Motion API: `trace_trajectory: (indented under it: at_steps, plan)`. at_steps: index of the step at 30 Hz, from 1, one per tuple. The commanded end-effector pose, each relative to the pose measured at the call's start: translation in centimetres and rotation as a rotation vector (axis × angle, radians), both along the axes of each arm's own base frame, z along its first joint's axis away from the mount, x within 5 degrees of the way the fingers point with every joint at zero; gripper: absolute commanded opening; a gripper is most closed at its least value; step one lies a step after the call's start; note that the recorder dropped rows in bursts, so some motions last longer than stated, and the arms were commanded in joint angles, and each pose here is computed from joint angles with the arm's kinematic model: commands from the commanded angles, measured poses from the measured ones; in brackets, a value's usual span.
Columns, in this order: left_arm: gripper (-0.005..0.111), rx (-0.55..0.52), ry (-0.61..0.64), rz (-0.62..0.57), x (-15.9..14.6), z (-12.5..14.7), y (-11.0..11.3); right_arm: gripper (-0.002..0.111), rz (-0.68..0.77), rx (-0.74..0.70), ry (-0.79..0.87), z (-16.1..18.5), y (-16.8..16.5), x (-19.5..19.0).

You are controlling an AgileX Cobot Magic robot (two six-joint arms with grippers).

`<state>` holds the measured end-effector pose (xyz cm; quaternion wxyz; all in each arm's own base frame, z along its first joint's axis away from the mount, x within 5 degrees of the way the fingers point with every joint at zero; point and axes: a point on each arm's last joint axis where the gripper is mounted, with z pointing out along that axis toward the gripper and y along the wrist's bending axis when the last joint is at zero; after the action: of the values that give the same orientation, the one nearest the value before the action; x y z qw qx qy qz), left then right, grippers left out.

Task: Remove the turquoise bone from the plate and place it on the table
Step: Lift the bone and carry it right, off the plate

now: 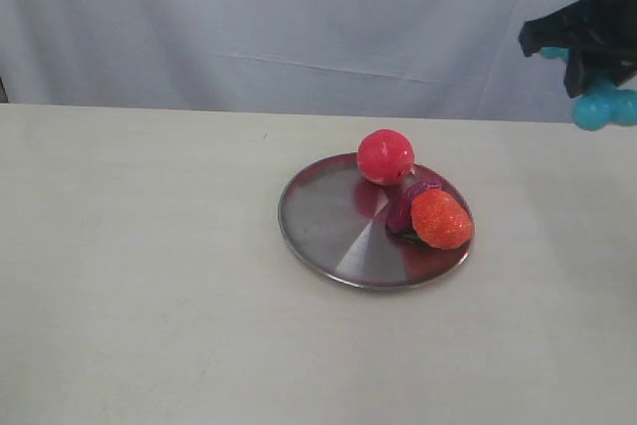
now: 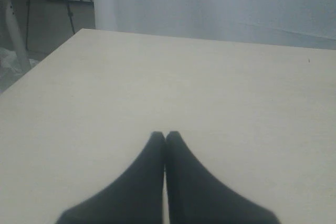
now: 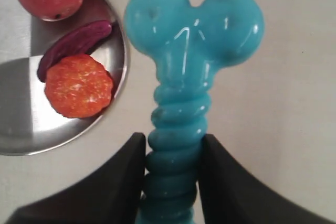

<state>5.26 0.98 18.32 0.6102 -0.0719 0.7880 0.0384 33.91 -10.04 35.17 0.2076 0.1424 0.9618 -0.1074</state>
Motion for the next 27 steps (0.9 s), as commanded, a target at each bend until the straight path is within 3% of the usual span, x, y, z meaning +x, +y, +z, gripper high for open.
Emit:
trace_trajectory:
  at_steps: [1,7,17,27]
  plan:
    - [0.0,0.0,0.001,-0.007,0.0,-0.1,0.0,0.0,-0.035,0.055,-0.034,-2.8,-2.7,-0.8]
    - [0.0,0.0,0.001,-0.007,0.0,-0.1,0.0,0.0,-0.035,0.099,-0.051,-7.6,-3.7,-1.1]
    - [0.0,0.0,0.001,-0.007,0.0,-0.1,0.0,0.0,-0.031,0.259,0.096,-16.7,-3.4,0.6]
    - [0.0,-0.002,0.001,-0.007,0.0,-0.1,0.0,0.0,0.008,0.227,0.057,-18.6,-2.8,2.2]
